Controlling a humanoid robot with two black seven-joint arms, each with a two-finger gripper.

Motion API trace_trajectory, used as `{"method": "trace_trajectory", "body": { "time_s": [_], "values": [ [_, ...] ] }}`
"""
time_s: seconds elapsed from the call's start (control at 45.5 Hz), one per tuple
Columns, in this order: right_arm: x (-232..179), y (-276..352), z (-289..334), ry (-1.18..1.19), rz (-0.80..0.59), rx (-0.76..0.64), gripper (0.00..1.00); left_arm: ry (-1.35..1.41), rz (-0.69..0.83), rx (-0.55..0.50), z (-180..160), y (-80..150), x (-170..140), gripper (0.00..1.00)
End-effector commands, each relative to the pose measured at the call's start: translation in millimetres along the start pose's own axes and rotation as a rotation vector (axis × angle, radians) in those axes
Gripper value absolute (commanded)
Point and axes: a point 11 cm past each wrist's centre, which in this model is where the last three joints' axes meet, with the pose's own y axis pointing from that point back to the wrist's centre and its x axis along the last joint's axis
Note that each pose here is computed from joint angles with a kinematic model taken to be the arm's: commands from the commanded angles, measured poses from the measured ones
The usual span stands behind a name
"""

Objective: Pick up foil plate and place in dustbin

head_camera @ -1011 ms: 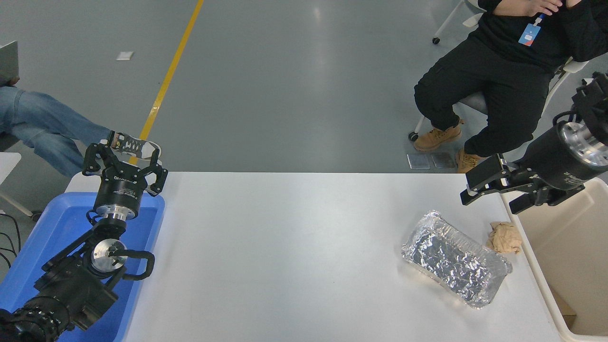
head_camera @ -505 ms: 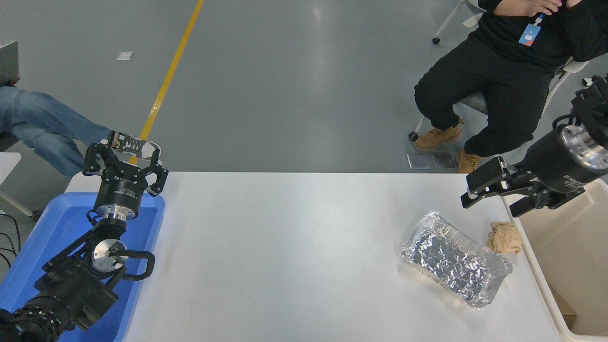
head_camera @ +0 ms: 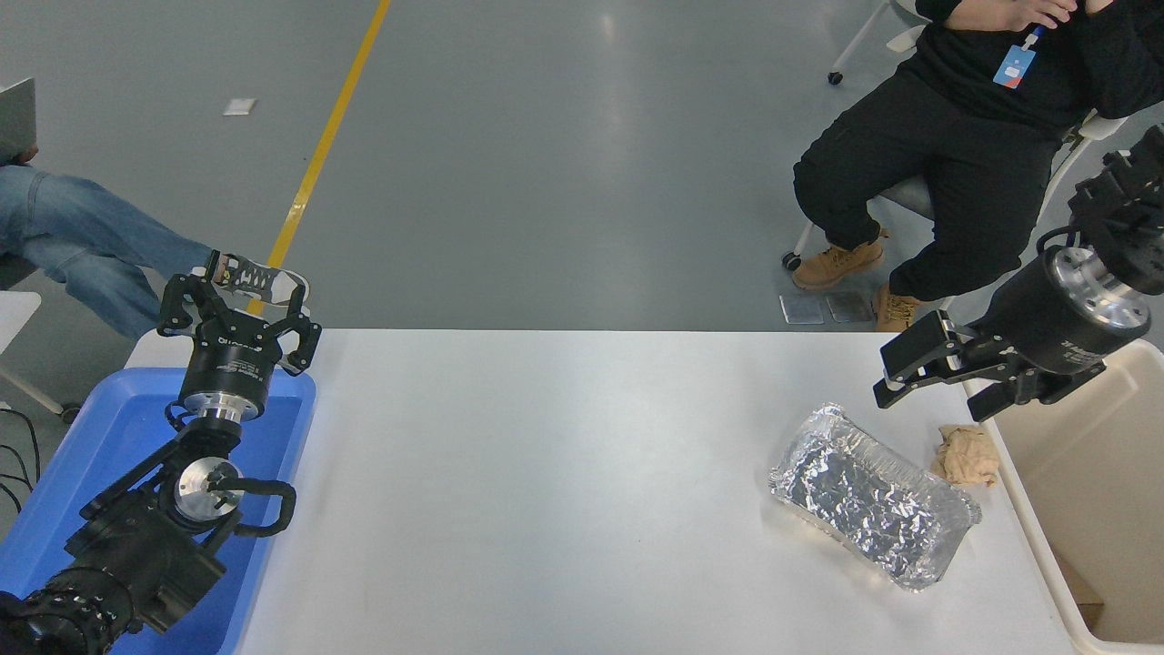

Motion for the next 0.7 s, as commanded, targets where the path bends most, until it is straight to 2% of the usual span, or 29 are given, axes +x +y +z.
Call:
{"method": "trace_trajectory", "body": {
  "time_s": [0.0,0.176,0.418,0.681],
  "values": [
    [2,-1,7,0.000,0.005,-0.021,1.00,0.000,0.000,0.000,0,0,0,0.99],
    [4,-1,8,-0.016,0.009,-0.013,1.00,0.000,0.000,0.000,0,0,0,0.99],
    [36,14,25,-0.210,0.132,0.062,1.00,-0.001,0.001,0.000,0,0,0,0.99],
    [30,8,38,-0.294,0.122,0.074,1.00,0.000,0.000,0.000,0,0,0,0.99]
  ]
}}
